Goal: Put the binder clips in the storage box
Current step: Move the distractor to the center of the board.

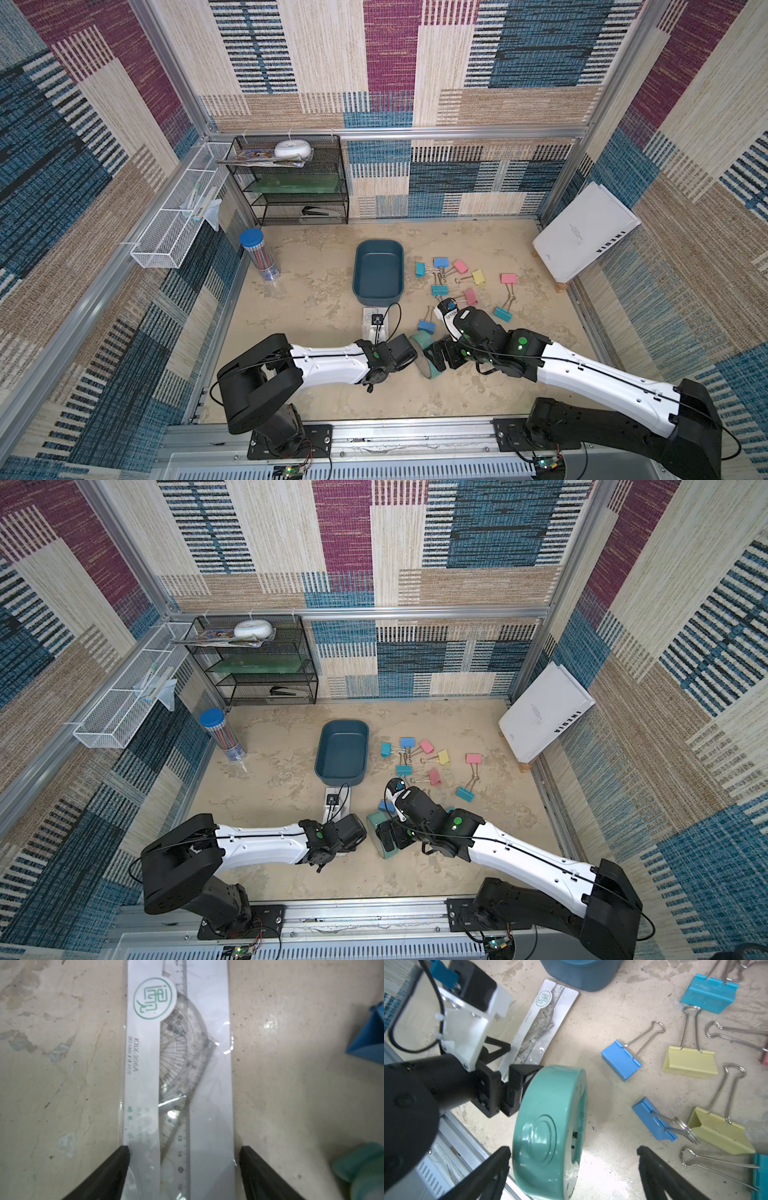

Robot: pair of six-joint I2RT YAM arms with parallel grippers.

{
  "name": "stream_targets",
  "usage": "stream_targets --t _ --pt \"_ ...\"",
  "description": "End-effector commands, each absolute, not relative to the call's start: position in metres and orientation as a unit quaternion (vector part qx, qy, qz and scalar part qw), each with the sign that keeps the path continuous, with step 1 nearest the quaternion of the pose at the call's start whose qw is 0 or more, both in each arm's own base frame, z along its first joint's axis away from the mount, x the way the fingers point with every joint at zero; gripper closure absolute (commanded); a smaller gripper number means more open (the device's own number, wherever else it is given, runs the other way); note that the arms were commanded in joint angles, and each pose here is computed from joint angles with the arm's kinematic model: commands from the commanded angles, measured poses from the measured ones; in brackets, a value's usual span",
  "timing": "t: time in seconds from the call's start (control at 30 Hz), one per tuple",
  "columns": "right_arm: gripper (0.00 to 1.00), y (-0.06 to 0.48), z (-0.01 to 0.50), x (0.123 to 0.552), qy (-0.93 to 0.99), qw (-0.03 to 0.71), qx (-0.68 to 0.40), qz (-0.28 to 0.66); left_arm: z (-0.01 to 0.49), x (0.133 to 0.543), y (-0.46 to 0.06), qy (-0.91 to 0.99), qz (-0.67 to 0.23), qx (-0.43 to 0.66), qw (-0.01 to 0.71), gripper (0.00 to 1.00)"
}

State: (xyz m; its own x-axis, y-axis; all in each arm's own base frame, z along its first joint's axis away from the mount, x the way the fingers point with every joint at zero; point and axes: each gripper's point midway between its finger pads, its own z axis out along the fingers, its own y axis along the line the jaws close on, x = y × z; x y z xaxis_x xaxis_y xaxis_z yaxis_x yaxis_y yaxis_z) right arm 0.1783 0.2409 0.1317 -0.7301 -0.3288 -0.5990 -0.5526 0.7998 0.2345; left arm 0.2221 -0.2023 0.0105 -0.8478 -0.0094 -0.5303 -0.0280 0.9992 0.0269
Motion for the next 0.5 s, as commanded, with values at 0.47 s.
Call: stream_targets --t 0.47 --pt "0.01 0.253 0.109 0.181 0.917 0.254 -0.246 0.184 -0.001 0.219 -0.073 0.963 0.025 -0.176 0.202 0.14"
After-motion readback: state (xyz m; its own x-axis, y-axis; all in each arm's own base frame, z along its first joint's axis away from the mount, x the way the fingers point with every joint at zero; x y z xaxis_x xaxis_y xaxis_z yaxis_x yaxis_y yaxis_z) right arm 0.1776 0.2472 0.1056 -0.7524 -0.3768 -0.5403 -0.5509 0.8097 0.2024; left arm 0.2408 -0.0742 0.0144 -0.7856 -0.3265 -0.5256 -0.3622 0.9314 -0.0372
